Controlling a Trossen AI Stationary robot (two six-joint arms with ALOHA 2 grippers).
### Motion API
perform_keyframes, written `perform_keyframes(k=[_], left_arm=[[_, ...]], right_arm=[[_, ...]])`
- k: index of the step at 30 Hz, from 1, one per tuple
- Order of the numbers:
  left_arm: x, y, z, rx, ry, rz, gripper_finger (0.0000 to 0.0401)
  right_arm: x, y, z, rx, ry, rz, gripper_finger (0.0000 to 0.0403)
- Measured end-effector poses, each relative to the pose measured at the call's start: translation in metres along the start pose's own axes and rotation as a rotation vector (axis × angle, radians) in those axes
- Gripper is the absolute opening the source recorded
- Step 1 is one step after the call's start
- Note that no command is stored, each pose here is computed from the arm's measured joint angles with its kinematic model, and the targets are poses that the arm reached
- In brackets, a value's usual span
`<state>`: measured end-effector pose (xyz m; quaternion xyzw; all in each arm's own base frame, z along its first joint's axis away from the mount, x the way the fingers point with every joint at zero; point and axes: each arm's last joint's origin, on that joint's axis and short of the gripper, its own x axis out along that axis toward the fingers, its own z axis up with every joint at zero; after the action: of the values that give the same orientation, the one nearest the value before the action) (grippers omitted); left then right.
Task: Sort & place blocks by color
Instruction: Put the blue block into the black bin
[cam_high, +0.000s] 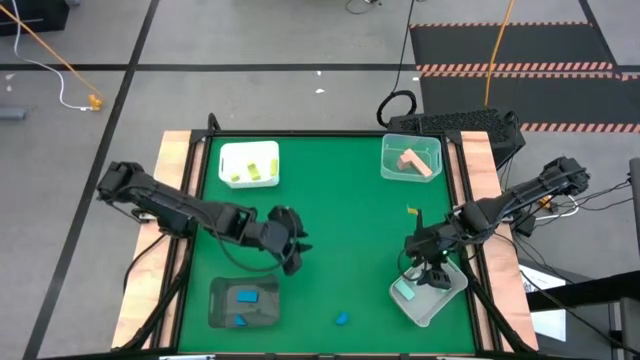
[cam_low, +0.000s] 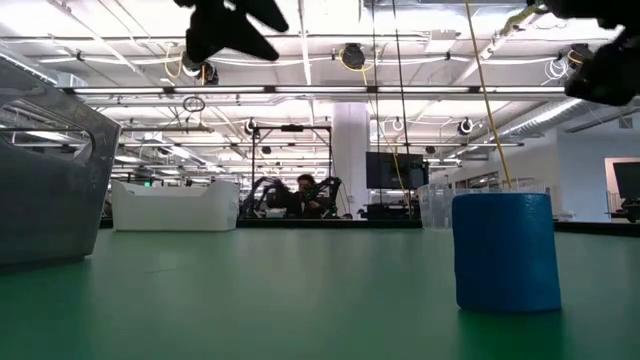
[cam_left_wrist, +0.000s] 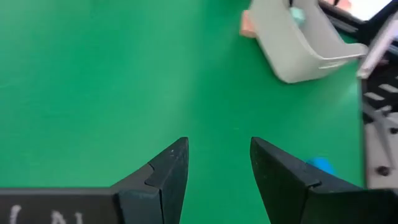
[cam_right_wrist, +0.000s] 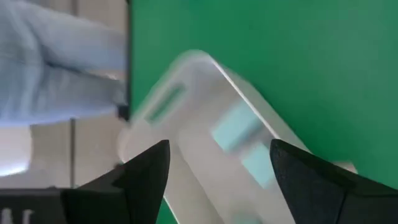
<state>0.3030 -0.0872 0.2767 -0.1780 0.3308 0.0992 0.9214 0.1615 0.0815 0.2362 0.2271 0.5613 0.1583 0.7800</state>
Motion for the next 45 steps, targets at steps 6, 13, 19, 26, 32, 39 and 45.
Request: perform_keyframes(k=[6, 13, 19, 26, 32, 39, 45], left_arm=[[-0.007, -0.018, -0.011, 0.037, -0.033, -0.003, 0.0173], [-0.017, -0.033, -0.022, 0.166, -0.025, -0.046, 0.0173], [-0.027, -0.049, -0.039, 0.190, 0.003, -0.093, 0.0173], [-0.038, -0.064, -0.055, 0.166, 0.023, -0.129, 0.0173], [-0.047, -0.074, -0.067, 0.152, 0.038, -0.167, 0.0173], [-0.055, -0.082, -0.076, 0.116, 0.010, -0.158, 0.0173], [-0.056, -0.083, -0.077, 0.075, 0.008, -0.157, 0.0173]], right_arm=[[-0.003, 0.015, 0.015, 0.055, -0.143, 0.158, 0.0265], [-0.009, 0.032, 0.045, -0.189, -0.596, 0.113, 0.0265], [0.013, 0.034, 0.070, -0.260, -0.719, 0.082, 0.0265], [0.059, 0.036, 0.077, -0.300, -0.638, 0.063, 0.0265], [0.098, 0.034, 0.067, -0.398, -0.498, 0.000, 0.0265], [0.121, 0.033, 0.063, -0.494, -0.450, -0.028, 0.0265], [0.133, 0.035, 0.071, -0.513, -0.527, 0.012, 0.0265]])
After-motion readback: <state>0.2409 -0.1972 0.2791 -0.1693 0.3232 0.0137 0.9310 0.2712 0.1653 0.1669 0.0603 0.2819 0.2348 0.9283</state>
